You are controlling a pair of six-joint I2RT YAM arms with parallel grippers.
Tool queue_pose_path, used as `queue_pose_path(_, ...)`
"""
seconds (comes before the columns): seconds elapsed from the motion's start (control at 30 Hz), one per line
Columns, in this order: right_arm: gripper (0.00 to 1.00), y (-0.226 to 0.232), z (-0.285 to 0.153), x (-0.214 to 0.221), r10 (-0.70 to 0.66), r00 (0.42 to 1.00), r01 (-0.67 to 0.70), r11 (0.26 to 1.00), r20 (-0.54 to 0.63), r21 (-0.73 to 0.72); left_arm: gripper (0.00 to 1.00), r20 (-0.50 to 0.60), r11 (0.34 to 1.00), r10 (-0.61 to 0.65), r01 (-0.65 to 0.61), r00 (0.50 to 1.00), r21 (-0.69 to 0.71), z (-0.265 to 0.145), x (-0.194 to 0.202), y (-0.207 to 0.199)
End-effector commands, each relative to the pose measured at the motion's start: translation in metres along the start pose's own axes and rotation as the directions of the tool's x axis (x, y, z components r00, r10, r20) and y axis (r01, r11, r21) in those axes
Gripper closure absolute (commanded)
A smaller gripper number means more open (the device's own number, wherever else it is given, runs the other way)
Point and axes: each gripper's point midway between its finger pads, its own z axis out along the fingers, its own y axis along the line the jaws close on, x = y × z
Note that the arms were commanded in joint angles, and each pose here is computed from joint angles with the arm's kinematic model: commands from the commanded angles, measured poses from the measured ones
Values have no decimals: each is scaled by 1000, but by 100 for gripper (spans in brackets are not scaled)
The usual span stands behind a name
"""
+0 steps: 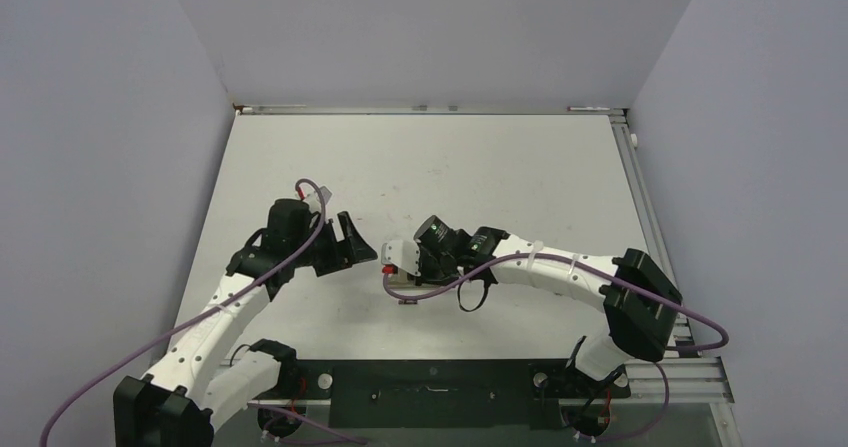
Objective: Load the batteries into the remote control
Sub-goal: Load the battery into the remote control.
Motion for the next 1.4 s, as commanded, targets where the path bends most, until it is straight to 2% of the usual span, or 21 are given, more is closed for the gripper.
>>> queue_pose_path(0.0, 91, -13, -8, -14, -42, 999, 43, 999, 29, -5, 28, 37, 998, -47, 45, 998, 49, 8, -13, -11)
queue_pose_path(0.43, 92, -14, 1, -5, -88, 996, 87, 995, -2, -48, 29, -10, 989, -140, 140, 990, 41, 37, -6, 2)
queue_pose_path(1.37, 91, -17, 33, -2, -87, 994, 80, 991, -65, -104, 43, -138, 970, -238, 243, 961, 24, 84, 29, 32)
